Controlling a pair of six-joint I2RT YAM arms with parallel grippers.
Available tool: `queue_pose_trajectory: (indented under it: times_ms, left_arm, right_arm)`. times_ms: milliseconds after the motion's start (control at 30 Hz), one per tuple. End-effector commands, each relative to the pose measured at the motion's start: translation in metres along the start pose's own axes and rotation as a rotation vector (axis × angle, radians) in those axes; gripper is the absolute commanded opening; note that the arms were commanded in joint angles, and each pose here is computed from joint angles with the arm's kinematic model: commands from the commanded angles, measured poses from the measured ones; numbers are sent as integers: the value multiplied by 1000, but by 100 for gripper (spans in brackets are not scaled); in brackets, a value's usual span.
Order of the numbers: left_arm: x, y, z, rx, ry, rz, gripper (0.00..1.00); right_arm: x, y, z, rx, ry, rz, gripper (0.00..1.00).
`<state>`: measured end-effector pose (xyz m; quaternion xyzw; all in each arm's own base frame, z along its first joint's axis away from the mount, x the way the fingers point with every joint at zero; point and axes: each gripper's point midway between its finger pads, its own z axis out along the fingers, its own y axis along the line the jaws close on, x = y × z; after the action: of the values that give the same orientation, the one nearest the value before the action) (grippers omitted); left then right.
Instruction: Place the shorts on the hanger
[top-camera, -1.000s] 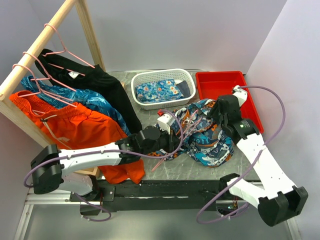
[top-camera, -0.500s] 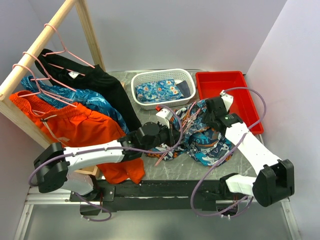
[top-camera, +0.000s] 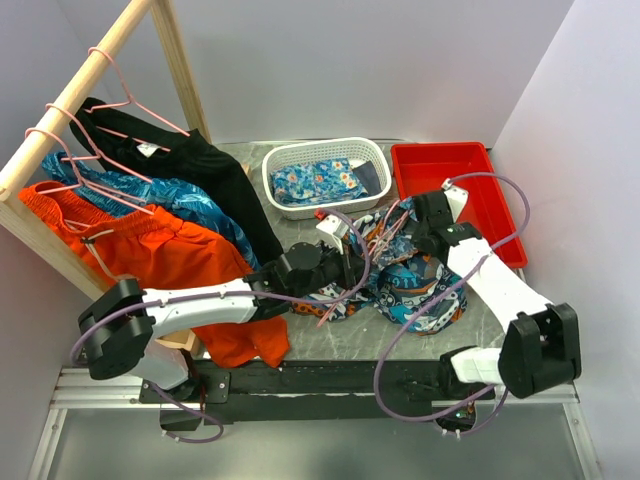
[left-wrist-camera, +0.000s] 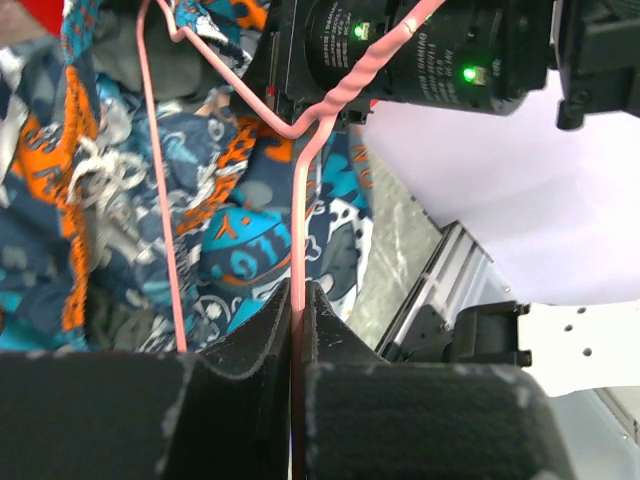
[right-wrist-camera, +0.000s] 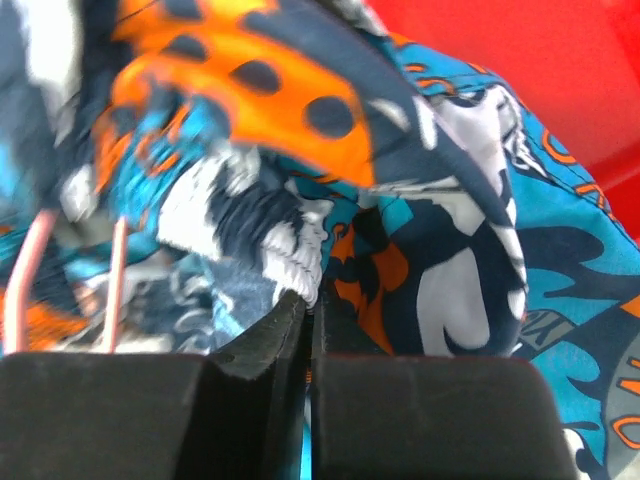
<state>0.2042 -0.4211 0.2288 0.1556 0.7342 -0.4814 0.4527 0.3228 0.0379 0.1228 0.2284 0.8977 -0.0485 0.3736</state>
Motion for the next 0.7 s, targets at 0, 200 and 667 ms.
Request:
queue_pose_trajectory:
  times_ms: [0,200,667]
  left_arm:
    - [-30,-27,2,129,-128,-3,1]
    - [-43,-38,4,179,-185,-13,1]
    - [-70,-55,26,271,-316,19,1]
  right_arm:
    - [-60,34,-53,-183,-174,5,1]
    - [-94,61,-104,-384,-264,-46,0]
    - [-31,41,-117,-427,-121,-85,4]
